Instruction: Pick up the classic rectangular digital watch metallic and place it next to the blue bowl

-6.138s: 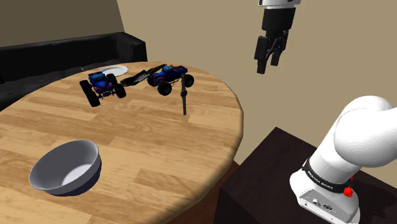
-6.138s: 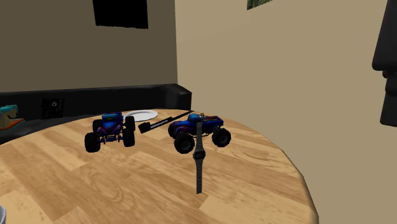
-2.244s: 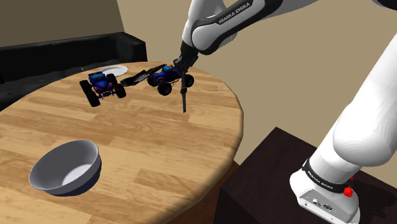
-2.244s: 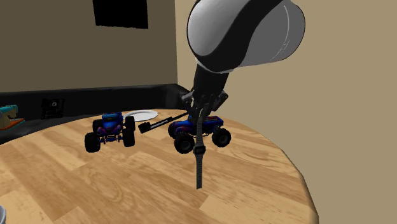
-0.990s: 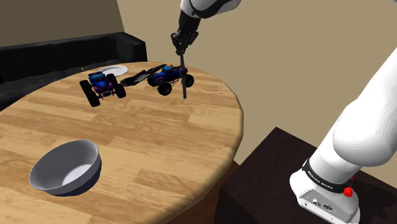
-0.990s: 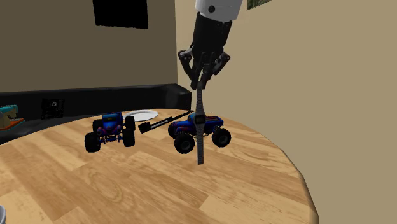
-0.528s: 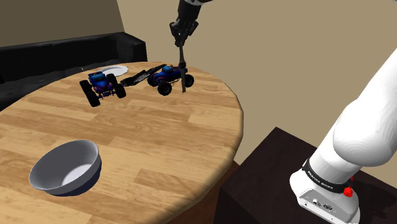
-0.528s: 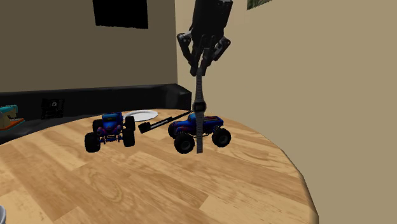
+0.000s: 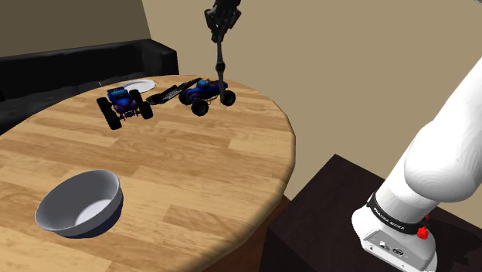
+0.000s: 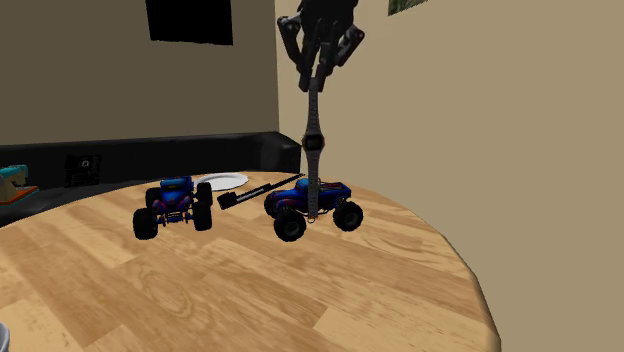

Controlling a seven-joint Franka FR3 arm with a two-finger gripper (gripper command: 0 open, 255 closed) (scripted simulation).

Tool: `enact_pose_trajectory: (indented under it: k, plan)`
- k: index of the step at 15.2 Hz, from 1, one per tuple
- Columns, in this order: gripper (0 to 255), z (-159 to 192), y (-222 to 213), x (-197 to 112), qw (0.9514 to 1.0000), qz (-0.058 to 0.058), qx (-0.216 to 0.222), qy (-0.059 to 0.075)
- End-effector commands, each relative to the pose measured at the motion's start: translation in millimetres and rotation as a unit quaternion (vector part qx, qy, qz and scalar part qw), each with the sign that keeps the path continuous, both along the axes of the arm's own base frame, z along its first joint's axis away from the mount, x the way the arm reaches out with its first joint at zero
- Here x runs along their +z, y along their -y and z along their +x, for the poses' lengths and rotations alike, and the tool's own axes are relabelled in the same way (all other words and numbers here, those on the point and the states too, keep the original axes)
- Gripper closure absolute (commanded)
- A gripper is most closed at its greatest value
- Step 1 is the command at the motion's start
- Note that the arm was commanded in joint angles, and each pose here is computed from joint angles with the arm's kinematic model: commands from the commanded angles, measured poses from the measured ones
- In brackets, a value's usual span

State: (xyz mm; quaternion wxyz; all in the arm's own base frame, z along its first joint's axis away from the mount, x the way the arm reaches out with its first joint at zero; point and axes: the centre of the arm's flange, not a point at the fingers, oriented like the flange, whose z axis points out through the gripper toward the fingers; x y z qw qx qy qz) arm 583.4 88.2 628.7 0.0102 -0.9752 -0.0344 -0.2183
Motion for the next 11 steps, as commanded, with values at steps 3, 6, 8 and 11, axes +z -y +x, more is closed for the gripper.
enact_pose_trajectory:
  k: [3, 6, 8, 11]
  plan:
    - [255, -0.5, -0.2, 20.7, 1.0000, 0.000, 0.000, 0.000]
    - [255, -0.5, -0.2, 36.6, 1.0000, 0.000, 0.000, 0.000]
    - [255, -0.5, -0.2, 47.1, 1.0000, 0.000, 0.000, 0.000]
    - [255, -0.5, -0.2, 63.0, 1.0000, 0.000, 0.000, 0.000]
